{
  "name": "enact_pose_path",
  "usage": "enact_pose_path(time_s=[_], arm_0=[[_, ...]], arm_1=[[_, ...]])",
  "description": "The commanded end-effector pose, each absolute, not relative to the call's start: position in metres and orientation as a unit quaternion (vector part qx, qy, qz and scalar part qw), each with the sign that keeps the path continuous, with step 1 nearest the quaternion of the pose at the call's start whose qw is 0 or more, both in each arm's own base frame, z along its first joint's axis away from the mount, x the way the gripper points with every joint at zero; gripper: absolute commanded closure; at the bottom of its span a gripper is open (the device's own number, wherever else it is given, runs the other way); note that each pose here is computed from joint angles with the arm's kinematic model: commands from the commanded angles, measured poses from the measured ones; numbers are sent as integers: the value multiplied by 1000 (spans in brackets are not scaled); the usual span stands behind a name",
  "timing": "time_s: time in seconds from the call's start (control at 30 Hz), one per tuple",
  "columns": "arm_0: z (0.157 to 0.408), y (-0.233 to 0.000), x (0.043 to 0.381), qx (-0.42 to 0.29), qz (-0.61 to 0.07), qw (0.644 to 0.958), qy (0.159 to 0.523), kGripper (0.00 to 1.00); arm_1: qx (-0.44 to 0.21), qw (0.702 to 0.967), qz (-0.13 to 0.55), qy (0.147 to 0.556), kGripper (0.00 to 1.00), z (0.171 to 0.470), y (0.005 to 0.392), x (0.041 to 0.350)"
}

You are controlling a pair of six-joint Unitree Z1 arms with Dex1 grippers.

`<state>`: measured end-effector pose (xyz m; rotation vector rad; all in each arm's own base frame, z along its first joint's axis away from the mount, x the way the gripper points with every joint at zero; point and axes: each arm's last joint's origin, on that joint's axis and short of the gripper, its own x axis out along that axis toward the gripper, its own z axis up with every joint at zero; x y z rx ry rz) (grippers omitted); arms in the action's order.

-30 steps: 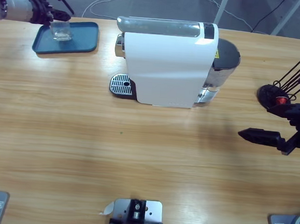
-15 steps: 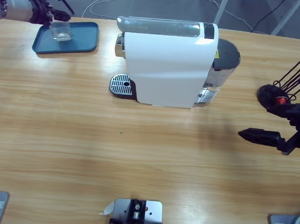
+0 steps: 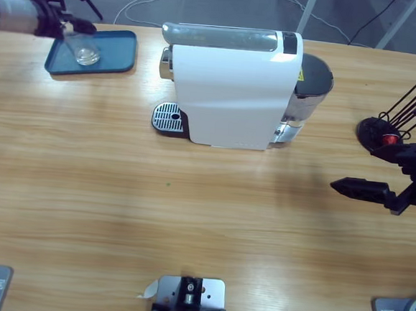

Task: Pour coffee

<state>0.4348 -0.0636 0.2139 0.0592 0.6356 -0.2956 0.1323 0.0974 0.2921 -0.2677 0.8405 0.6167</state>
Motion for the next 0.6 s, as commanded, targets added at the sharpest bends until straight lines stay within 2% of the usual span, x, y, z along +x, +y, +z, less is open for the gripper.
enact_pose_path(time_s=[0.03, 0.13, 0.23, 0.3, 0.47, 0.53, 0.6], arm_0=[[275, -54, 382, 18, -139, 955, 261, 32], [292, -51, 332, 15, -145, 957, 249, 32], [306, -58, 271, 11, -186, 954, 234, 32], [312, -62, 227, 6, -208, 945, 251, 32], [314, -64, 126, 5, -326, 913, 244, 32], [308, -59, 98, -2, -368, 900, 234, 32], [299, -55, 78, -10, -401, 883, 244, 32]], arm_1=[[-135, 854, 290, 411, 0, 283, 96, 129], [-133, 856, 290, 407, 0, 284, 94, 126], [-130, 863, 288, 393, 0, 291, 88, 118], [-130, 865, 290, 389, 0, 295, 84, 113], [-138, 862, 306, 379, 0, 309, 84, 104], [-138, 860, 316, 376, 0, 311, 83, 98], [-142, 861, 314, 374, 0, 312, 82, 95]])
